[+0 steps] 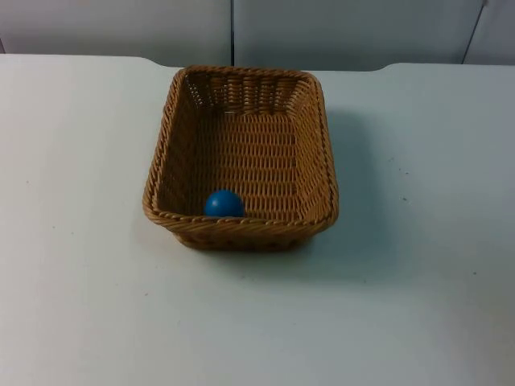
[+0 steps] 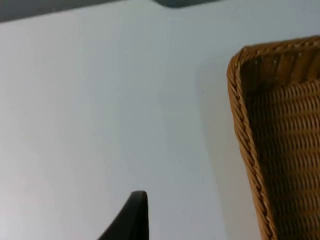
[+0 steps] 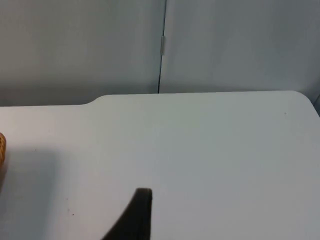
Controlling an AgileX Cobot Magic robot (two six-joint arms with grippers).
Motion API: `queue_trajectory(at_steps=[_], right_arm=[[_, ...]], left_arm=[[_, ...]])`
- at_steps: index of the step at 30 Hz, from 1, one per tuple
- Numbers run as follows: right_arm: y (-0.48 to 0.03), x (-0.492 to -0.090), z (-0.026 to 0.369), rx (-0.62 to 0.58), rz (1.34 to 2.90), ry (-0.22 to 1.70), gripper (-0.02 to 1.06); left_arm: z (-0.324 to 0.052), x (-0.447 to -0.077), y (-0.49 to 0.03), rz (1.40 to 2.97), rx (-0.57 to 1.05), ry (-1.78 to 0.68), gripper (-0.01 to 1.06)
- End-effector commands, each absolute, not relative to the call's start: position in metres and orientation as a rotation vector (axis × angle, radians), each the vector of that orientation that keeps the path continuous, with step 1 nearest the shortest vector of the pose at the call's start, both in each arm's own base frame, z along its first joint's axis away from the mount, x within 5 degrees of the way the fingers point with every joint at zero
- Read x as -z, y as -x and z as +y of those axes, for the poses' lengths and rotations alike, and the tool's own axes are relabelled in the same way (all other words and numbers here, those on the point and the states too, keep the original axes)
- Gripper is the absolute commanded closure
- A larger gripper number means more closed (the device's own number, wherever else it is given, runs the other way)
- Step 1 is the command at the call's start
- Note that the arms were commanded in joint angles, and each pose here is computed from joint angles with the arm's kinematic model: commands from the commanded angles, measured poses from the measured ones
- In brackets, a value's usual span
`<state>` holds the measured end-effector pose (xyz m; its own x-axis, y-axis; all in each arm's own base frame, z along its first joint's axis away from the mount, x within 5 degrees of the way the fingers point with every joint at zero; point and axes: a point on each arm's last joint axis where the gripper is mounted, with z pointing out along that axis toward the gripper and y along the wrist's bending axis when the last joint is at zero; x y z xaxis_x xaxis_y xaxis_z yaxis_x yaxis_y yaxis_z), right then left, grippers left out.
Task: Pick up the basket with the left hand and place the ball into the basket with the right hand.
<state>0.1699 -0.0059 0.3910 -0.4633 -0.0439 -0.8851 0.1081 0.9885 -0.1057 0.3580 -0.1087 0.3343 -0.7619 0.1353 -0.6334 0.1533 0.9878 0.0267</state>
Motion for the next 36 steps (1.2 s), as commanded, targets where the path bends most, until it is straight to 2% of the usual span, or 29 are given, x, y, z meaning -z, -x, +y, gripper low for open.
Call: queue_trajectory(at_steps=[1, 7, 14, 20, 23, 27, 36], right_arm=[[-0.172, -0.391, -0.005, 0.162, 2.036, -0.043, 0.09], [-0.172, -0.391, -0.005, 0.161, 2.033, -0.042, 0.09], [-0.172, -0.391, -0.004, 0.159, 2.025, -0.04, 0.09], [-0.172, -0.391, -0.004, 0.159, 2.025, -0.04, 0.09], [-0.172, -0.391, -0.004, 0.159, 2.025, -0.04, 0.09], [-0.172, -0.391, -0.004, 0.159, 2.025, -0.04, 0.09], [-0.172, -0.392, -0.004, 0.158, 2.023, -0.04, 0.09]], left_arm=[[-0.103, -0.361, -0.342, 2.38, 0.02, -0.208, 0.0], [-0.084, -0.418, -0.301, 2.199, -0.016, -0.2, 0.0], [-0.071, -0.454, -0.269, 2.058, -0.026, -0.19, 0.0], [-0.073, -0.449, -0.273, 2.035, -0.034, -0.231, 0.0], [-0.069, -0.421, -0.283, 2.04, -0.033, -0.24, 0.0], [-0.058, -0.392, -0.285, 2.083, 0.074, -0.143, 0.0], [-0.037, -0.422, -0.251, 1.964, 0.138, -0.017, 0.0]])
